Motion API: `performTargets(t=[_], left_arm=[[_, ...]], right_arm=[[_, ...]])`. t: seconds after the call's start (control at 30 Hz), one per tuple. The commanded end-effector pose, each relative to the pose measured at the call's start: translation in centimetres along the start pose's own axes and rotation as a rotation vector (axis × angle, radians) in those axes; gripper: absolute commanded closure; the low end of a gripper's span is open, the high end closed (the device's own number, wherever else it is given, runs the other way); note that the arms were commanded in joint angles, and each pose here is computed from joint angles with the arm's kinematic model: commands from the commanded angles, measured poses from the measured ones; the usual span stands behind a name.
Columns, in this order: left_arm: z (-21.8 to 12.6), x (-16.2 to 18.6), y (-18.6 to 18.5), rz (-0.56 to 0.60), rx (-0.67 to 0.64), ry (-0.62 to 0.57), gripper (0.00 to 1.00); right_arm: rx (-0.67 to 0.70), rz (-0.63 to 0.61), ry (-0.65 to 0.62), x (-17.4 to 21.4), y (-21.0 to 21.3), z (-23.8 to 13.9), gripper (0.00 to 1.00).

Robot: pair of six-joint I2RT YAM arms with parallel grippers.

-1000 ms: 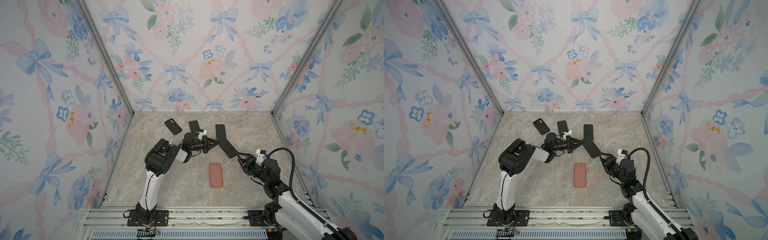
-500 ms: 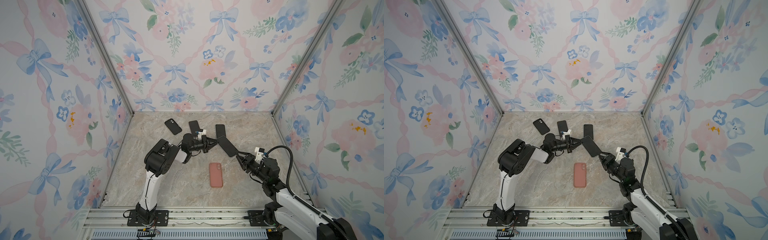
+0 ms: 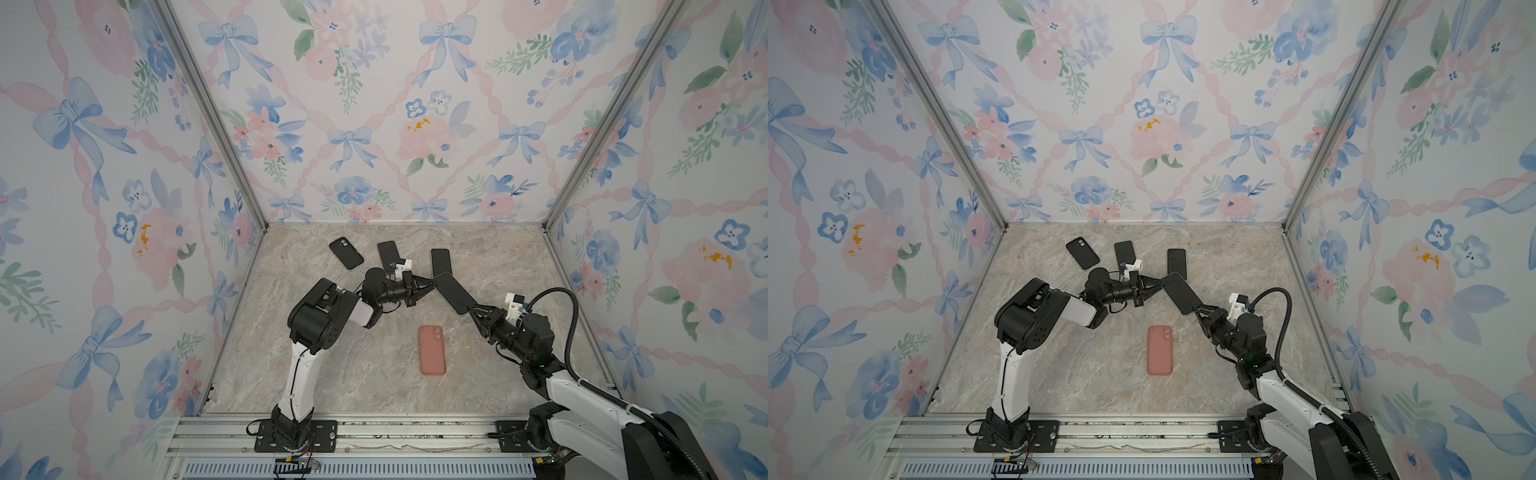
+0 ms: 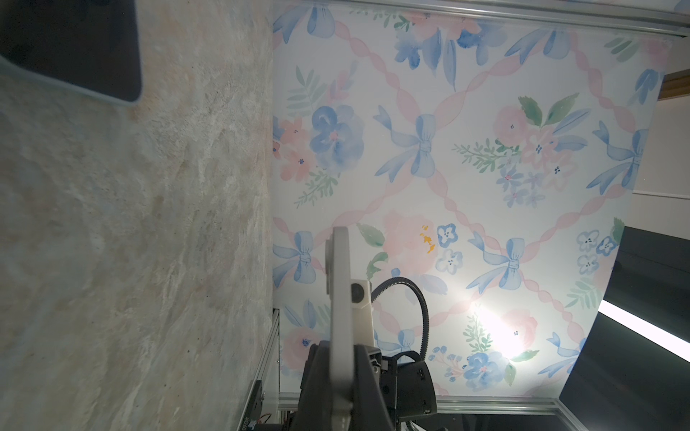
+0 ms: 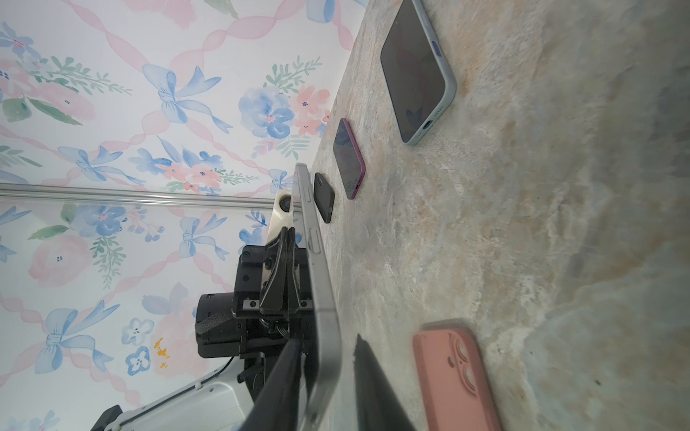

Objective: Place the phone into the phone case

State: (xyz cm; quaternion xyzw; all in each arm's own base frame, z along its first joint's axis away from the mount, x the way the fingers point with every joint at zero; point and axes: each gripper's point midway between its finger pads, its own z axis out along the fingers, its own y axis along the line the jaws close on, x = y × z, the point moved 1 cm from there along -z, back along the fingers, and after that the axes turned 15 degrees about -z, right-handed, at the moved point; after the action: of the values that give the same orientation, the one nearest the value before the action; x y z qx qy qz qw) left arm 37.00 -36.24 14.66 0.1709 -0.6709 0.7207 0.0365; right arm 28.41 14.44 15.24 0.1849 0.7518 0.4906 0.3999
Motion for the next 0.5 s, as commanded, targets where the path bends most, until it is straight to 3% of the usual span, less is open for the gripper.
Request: performTargets(t=[0.0,0.3,0.47], left_arm=[[-0.02,1.82,-3.54,0.080,0.078,0.034,1.00],[-0.09,1.90,-3.30,0.087,0.074,0.033,0.98],[-0.56,1.95,-2.62,0.101,0.051,0.024,0.73]], right_arm=[[-0.087,-0.023,-0.015,-0.59,2.31,0.34,0.76],[-0.083,-0.027,-0.007,-0.51,2.58,0.39,0.90],[-0.033,-0.054,0.017,-0.33,2.36,-0.04,0.97]])
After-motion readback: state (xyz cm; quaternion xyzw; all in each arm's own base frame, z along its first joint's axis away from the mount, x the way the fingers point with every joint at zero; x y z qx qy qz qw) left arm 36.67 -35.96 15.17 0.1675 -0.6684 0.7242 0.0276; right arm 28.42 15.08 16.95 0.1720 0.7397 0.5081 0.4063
